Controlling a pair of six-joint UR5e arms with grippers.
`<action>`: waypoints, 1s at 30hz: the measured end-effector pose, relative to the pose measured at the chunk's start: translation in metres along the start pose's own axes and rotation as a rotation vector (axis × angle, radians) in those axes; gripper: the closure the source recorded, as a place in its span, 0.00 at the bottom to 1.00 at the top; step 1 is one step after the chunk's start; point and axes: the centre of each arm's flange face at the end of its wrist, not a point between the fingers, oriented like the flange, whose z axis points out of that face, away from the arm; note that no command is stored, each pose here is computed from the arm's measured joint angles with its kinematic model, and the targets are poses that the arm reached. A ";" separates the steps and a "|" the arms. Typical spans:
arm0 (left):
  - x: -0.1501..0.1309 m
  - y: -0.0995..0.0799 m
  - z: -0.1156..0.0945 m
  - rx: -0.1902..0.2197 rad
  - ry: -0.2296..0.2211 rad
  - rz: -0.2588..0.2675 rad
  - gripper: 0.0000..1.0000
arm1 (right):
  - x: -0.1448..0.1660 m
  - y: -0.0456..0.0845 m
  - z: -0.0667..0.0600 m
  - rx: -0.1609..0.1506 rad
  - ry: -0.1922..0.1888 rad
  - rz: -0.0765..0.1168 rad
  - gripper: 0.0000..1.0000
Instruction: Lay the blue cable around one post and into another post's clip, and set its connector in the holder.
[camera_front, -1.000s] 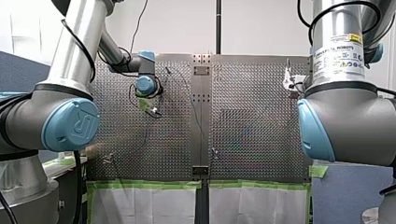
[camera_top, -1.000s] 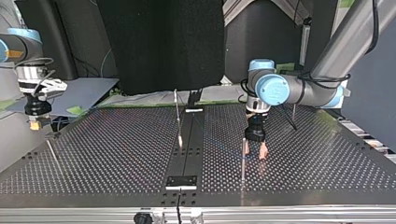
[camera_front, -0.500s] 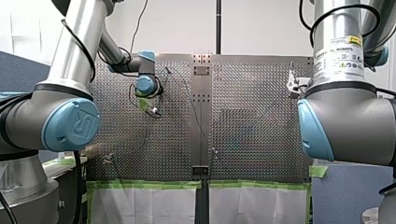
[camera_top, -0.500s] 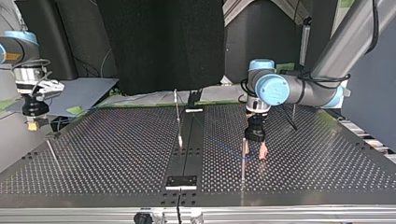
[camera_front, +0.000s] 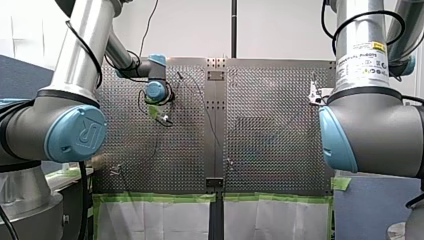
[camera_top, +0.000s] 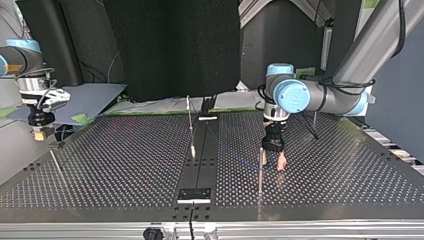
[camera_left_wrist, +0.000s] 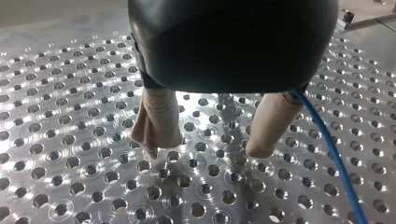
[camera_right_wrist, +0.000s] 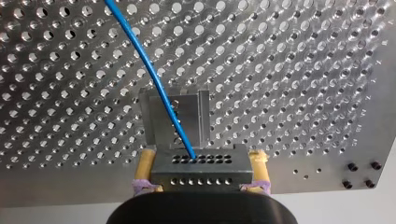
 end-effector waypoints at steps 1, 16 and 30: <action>0.000 0.000 0.000 0.000 0.000 0.000 0.00 | 0.001 0.000 0.002 0.001 -0.003 -0.003 1.00; 0.006 -0.003 -0.002 0.007 0.009 -0.001 0.00 | -0.003 -0.003 0.016 0.013 -0.044 -0.054 1.00; 0.005 -0.003 -0.002 0.009 0.012 -0.001 0.00 | -0.007 -0.008 0.025 0.028 -0.048 -0.077 1.00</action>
